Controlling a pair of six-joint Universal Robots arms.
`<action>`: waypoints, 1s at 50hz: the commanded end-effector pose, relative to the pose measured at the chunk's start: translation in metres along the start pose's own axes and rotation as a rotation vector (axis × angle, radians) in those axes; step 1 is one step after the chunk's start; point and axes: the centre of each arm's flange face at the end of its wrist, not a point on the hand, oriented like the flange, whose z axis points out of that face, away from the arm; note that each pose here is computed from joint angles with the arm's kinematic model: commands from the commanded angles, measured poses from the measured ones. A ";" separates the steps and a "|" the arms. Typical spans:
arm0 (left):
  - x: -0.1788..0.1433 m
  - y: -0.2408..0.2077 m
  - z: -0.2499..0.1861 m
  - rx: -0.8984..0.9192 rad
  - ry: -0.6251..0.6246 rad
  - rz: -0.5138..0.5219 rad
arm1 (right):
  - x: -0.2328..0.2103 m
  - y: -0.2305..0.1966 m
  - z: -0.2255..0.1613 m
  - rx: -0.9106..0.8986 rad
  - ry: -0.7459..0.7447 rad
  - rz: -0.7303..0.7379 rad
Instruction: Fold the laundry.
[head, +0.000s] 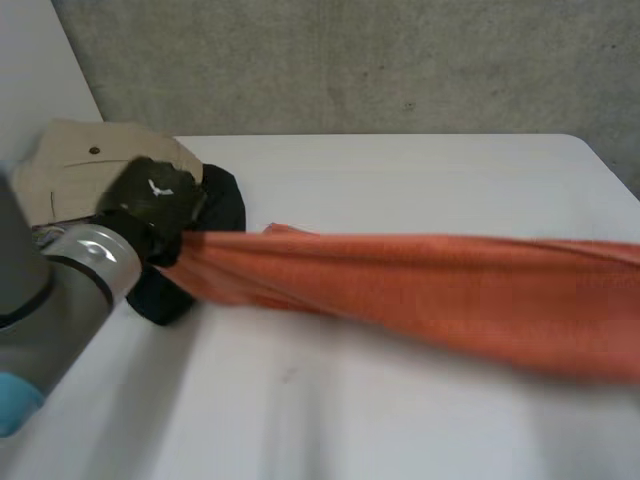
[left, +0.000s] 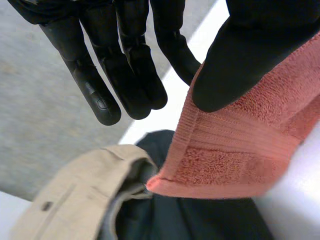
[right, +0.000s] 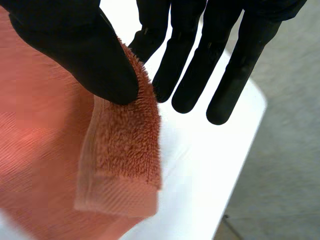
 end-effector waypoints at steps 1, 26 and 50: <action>0.024 0.026 0.057 -0.034 0.079 0.045 | -0.004 0.021 0.050 -0.051 -0.085 0.061; -0.079 -0.109 0.128 0.702 -0.565 0.066 | 0.074 -0.132 0.063 0.877 0.610 0.106; 0.048 0.037 0.034 0.088 -0.018 0.156 | -0.051 0.004 0.117 0.168 0.173 -0.011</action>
